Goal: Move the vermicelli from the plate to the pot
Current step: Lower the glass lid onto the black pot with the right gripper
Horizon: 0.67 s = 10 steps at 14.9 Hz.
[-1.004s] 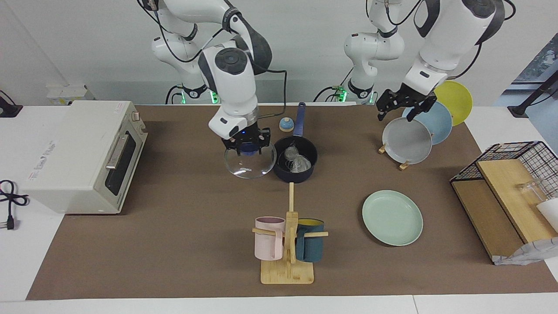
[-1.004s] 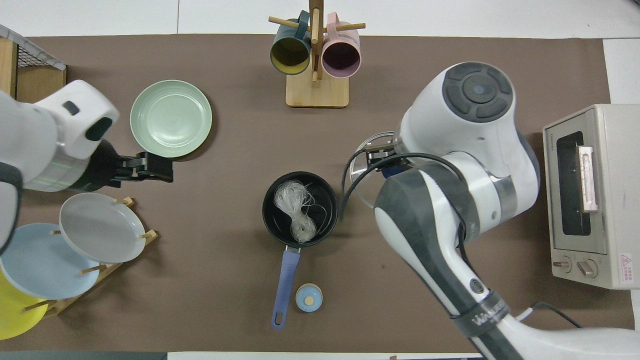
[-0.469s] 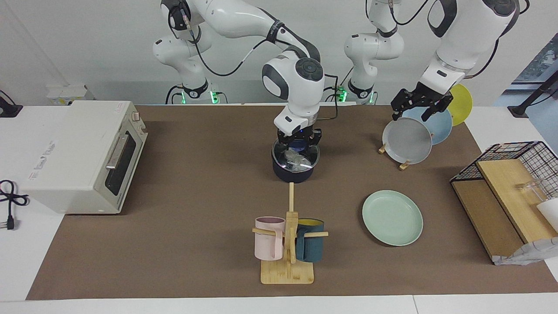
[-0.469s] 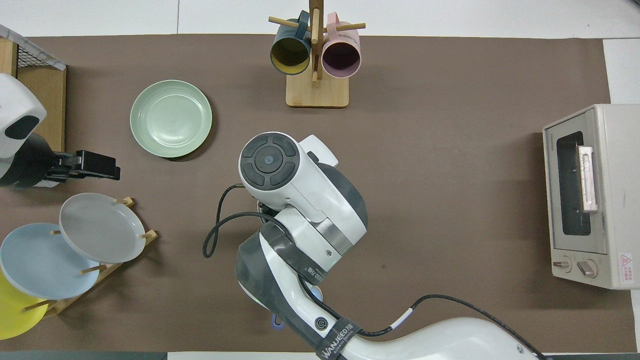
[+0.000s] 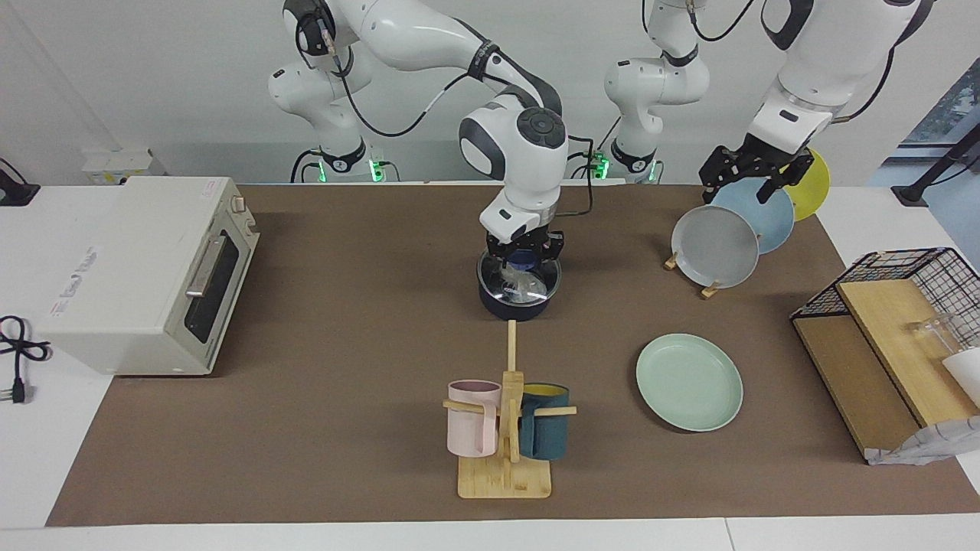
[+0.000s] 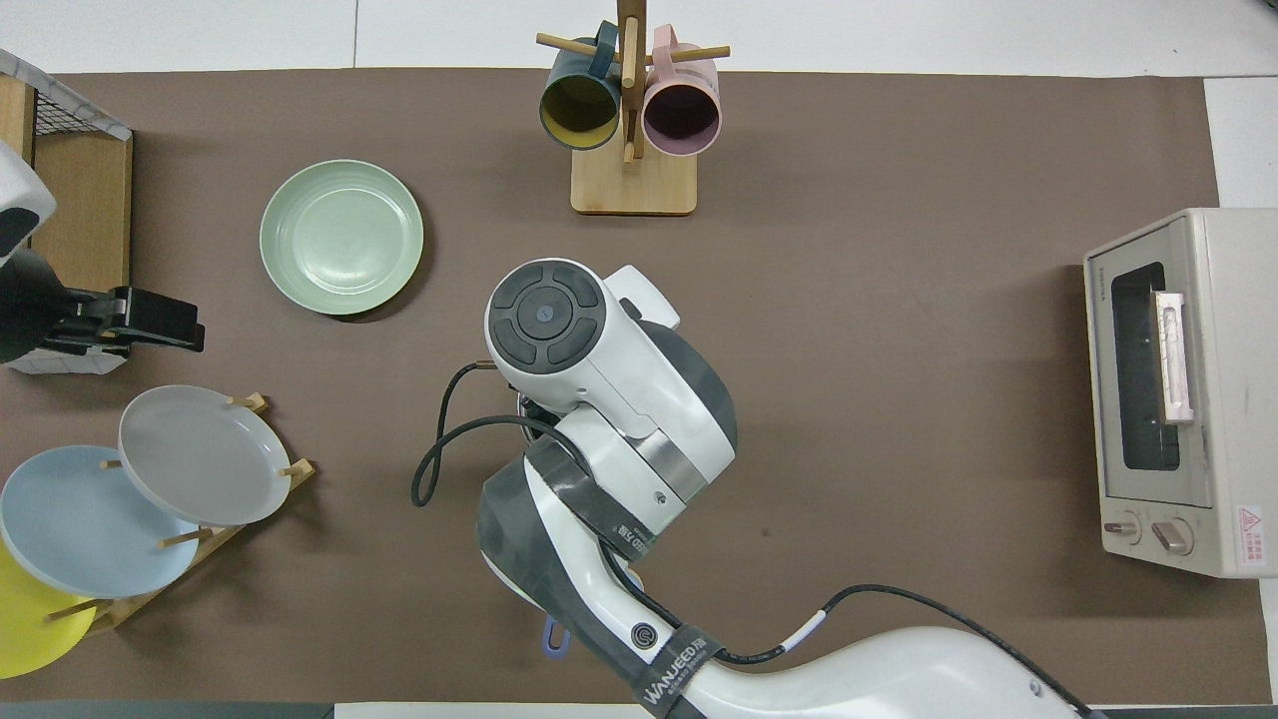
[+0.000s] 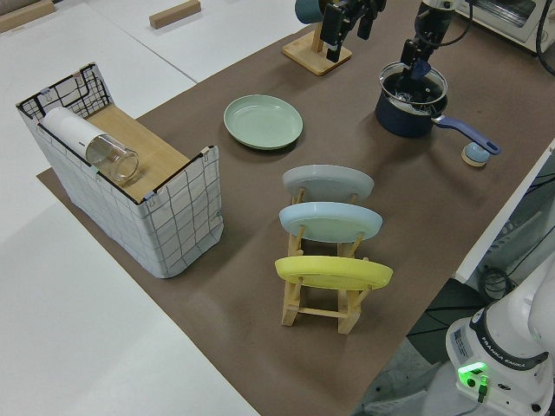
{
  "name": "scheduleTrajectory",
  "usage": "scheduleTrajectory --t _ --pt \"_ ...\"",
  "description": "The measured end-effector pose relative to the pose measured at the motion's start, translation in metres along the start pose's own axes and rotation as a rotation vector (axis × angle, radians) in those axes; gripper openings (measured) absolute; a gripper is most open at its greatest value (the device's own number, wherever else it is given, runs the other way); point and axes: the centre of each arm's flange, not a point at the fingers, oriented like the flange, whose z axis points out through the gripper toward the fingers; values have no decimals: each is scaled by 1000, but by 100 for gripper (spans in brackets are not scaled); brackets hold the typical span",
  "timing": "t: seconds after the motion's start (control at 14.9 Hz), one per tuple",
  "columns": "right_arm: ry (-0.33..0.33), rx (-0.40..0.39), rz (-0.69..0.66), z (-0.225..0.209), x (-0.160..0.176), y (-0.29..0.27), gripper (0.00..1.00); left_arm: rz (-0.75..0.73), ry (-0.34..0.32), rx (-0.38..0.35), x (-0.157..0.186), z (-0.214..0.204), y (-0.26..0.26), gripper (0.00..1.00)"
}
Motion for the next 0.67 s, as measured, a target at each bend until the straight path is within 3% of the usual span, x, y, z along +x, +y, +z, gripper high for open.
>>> scheduleTrajectory --t 0.67 --pt "1 2 3 5 0 -1 66 1 -19 30 20 11 -2 100"
